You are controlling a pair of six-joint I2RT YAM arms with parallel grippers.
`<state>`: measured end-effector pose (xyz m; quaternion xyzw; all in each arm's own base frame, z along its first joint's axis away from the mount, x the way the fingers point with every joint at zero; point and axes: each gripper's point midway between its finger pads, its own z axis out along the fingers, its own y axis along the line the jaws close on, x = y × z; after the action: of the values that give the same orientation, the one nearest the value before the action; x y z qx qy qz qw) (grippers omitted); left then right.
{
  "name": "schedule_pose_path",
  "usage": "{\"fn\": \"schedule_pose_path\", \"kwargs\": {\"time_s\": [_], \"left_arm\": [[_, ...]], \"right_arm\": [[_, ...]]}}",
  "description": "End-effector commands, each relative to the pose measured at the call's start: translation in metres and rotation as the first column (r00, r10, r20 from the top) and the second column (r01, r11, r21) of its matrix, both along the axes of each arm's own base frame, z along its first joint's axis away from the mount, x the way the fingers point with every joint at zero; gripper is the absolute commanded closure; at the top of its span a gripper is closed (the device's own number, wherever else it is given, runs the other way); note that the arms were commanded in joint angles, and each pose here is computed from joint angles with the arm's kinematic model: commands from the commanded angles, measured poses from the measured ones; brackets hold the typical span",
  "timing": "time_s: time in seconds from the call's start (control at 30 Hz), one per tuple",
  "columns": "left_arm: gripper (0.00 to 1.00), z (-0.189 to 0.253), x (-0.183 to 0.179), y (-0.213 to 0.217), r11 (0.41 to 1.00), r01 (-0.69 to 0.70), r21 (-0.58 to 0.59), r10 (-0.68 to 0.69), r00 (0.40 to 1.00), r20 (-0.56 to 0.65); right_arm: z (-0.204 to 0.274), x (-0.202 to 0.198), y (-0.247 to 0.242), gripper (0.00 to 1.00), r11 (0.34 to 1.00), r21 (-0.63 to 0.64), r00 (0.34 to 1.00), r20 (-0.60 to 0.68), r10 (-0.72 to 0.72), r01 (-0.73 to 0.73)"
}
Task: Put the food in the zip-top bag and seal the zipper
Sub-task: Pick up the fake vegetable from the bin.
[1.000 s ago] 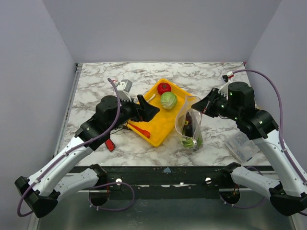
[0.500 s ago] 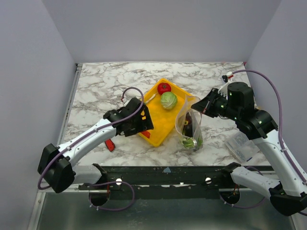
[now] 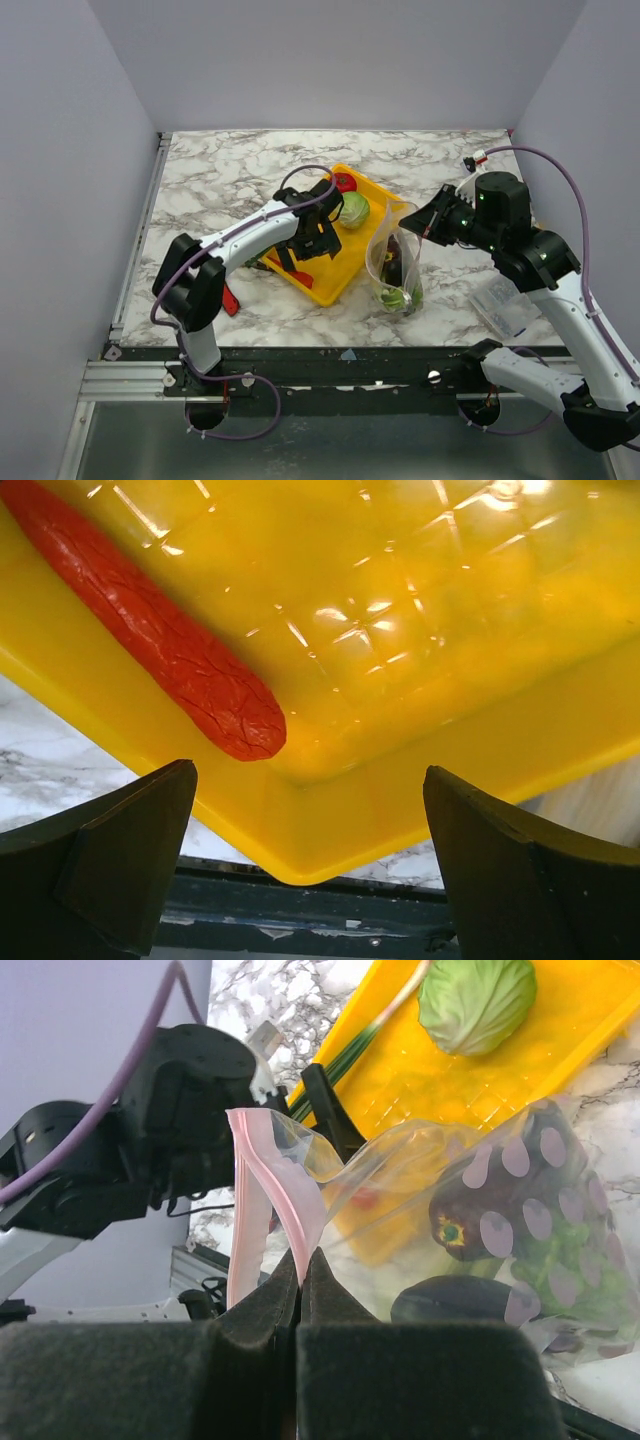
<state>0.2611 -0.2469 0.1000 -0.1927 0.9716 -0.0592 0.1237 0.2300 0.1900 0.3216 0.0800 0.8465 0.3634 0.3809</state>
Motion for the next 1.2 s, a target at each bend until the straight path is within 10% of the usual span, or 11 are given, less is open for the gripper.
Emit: {"fn": "schedule_pose_path", "kwargs": {"time_s": [0.0,0.5,0.97,1.17], "left_arm": [[0.02,-0.013,-0.015,0.016,0.990,-0.084,0.117,0.097,0.989,-0.113],[0.06,-0.062,-0.004,0.020,0.971,-0.108,0.212,0.140,0.980,-0.144],[0.50,-0.057,0.012,0.025,0.965,-0.079,0.249,0.102,0.991,-0.082],[0.88,-0.047,0.011,0.027,0.969,-0.052,0.242,0.070,0.995,-0.065]], "right_arm": [[0.017,-0.002,-0.006,0.99,1.000,0.010,0.998,0.059,-0.008,0.008],[0.020,-0.002,-0.006,0.99,1.000,0.004,0.998,0.061,-0.007,0.007],[0.015,0.000,-0.003,0.99,1.000,0.009,0.999,0.048,-0.005,0.005],[0.014,0.001,-0.002,0.99,1.000,0.014,0.999,0.045,-0.004,0.004]]}}
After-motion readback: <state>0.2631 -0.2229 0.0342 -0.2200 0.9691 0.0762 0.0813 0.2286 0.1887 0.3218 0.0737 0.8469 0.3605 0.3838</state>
